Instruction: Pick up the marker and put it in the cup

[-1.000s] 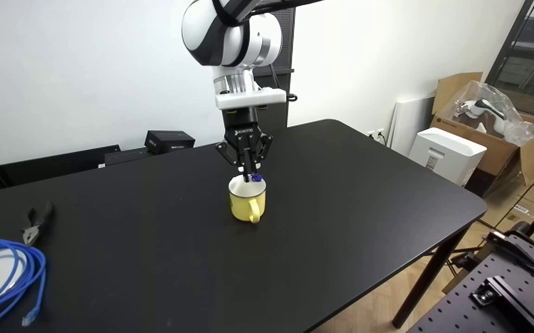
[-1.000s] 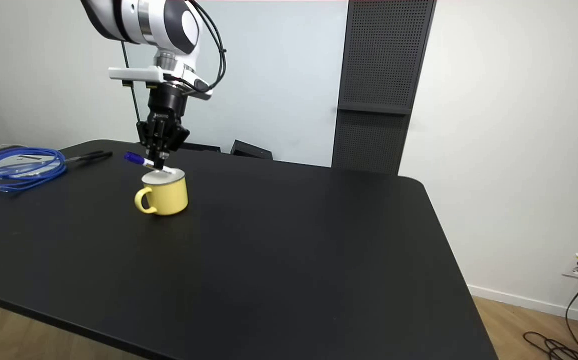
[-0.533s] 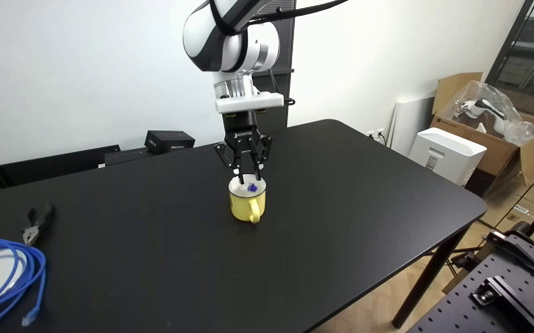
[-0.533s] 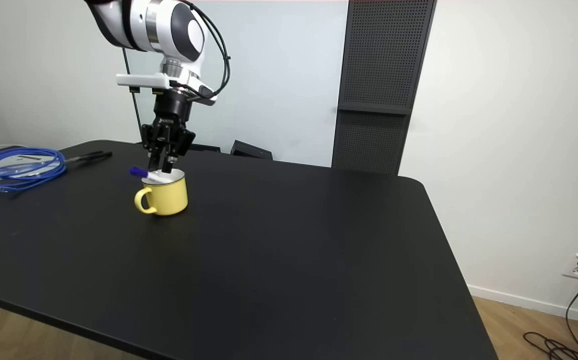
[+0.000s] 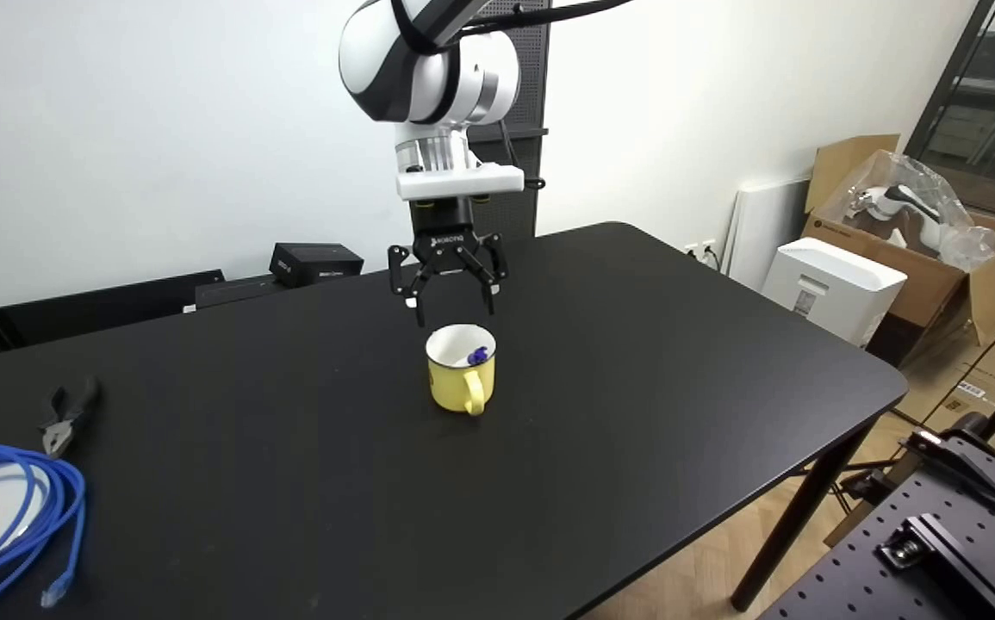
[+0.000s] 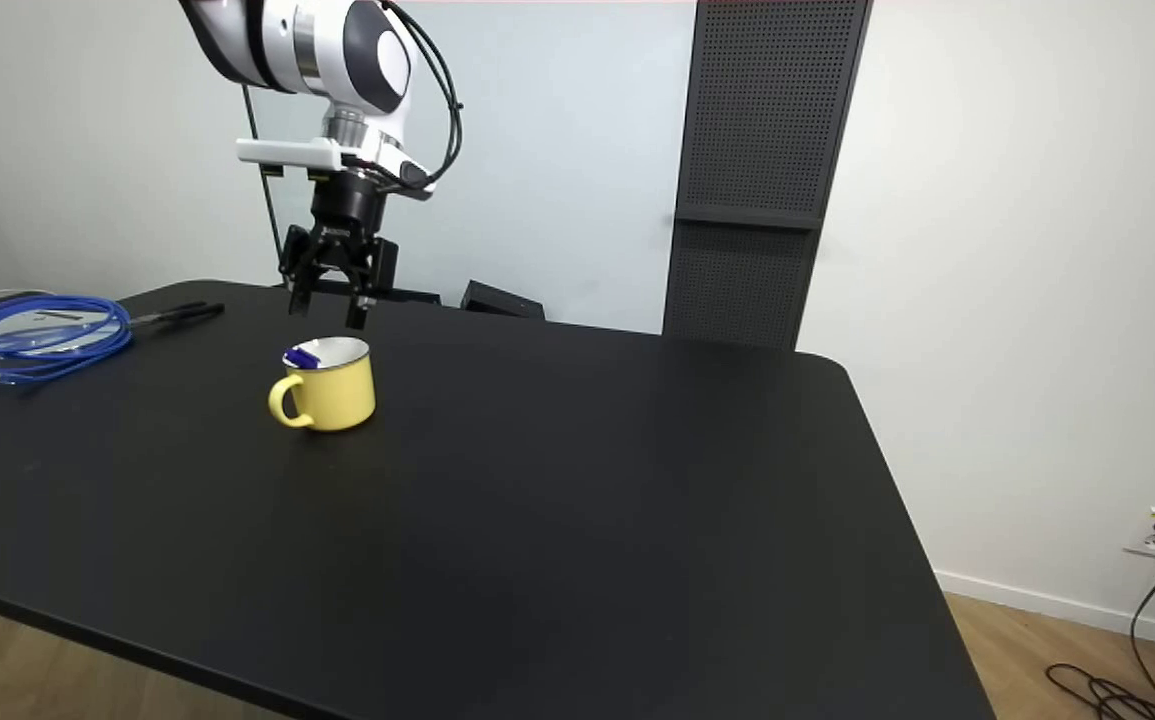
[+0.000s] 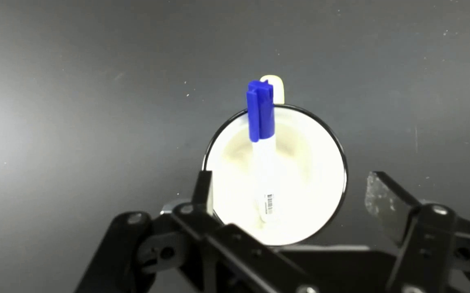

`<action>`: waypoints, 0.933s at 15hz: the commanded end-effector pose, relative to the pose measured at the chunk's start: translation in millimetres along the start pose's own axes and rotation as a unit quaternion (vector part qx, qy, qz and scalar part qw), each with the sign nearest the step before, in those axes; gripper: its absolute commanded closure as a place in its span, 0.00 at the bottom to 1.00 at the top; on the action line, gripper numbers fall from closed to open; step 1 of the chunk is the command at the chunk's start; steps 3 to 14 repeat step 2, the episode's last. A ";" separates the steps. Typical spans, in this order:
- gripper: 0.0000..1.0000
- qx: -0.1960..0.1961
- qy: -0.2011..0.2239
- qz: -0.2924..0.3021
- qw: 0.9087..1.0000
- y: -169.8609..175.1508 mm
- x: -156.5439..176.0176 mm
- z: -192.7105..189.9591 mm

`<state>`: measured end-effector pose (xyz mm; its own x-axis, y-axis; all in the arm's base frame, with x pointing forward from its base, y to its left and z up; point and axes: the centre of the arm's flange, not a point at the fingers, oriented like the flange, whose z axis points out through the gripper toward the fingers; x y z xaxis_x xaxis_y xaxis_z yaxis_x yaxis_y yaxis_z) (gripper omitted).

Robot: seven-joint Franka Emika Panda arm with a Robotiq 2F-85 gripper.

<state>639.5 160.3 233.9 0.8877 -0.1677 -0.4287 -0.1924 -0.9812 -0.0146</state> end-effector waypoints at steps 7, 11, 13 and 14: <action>0.00 0.000 0.046 -0.005 0.999 -3.4 -8.5 -19.8; 0.00 0.000 0.046 -0.005 0.999 -3.4 -8.5 -19.8; 0.00 0.000 0.046 -0.005 0.999 -3.4 -8.5 -19.8; 0.00 0.000 0.046 -0.005 0.999 -3.4 -8.5 -19.8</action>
